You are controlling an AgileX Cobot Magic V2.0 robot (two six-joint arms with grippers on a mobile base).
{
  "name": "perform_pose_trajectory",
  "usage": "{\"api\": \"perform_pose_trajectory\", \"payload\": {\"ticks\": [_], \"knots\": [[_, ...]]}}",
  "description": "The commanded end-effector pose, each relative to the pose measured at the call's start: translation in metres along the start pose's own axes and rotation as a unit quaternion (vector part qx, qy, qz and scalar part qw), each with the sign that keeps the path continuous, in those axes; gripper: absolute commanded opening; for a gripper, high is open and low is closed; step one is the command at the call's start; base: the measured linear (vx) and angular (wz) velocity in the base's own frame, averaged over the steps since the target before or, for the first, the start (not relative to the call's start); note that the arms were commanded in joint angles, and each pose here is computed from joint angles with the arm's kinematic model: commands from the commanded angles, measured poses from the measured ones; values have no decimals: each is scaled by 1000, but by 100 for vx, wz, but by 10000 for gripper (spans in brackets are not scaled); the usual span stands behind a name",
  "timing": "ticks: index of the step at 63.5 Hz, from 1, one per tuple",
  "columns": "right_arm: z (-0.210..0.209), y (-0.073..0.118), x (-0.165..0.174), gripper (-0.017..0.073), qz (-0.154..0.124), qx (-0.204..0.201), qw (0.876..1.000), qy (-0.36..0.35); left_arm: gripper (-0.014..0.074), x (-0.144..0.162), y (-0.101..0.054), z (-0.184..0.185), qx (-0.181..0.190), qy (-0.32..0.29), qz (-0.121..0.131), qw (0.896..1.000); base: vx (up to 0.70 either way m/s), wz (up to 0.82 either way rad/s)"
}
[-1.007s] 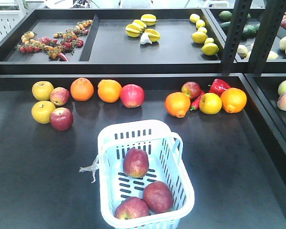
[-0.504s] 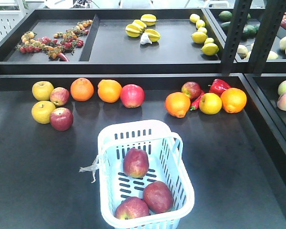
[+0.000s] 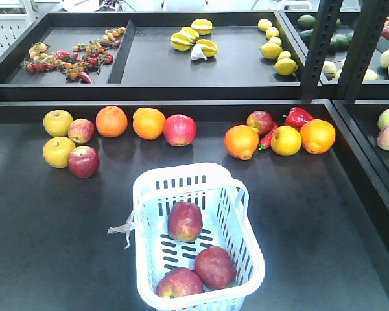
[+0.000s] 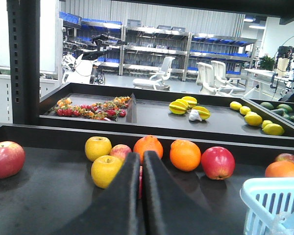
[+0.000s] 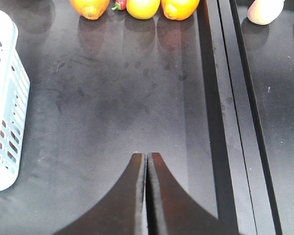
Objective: Pick three apples into basket with both arms
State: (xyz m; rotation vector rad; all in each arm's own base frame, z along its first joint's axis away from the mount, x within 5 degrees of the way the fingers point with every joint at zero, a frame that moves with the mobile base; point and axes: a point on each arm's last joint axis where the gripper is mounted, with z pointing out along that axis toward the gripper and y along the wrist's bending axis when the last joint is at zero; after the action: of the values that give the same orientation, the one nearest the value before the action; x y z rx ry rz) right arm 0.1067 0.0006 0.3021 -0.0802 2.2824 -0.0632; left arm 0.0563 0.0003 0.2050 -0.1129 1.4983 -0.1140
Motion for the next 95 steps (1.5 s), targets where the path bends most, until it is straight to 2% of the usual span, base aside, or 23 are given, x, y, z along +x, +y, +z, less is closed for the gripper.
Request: {"api": "perform_pose_trajectory", "payload": {"ticks": [1, 51, 60, 77, 91, 95], "knots": [[-6, -2, -12, -9, -5, 5, 999, -42, -6, 1, -1, -1, 8, -30, -3, 1000, 0, 0], [-5, -2, -12, -9, -5, 6, 999, -42, -6, 1, -1, -1, 8, -29, -3, 1000, 0, 0], [-12, -1, -13, -9, 2, 3, 998, -70, -6, 1, -1, -1, 8, -29, -3, 1000, 0, 0], [-40, -2, -6, -9, 9, 3, 983, -185, -6, 1, -1, -1, 8, -29, -3, 1000, 0, 0], [-29, 2, 30, -9, 7, -1, 957, -289, -6, 1, -1, -1, 8, -29, -3, 1000, 0, 0], [-24, 4, 41, -9, 8, -4, 946, -324, -6, 1, -1, -1, 8, -29, -3, 1000, 0, 0]]}}
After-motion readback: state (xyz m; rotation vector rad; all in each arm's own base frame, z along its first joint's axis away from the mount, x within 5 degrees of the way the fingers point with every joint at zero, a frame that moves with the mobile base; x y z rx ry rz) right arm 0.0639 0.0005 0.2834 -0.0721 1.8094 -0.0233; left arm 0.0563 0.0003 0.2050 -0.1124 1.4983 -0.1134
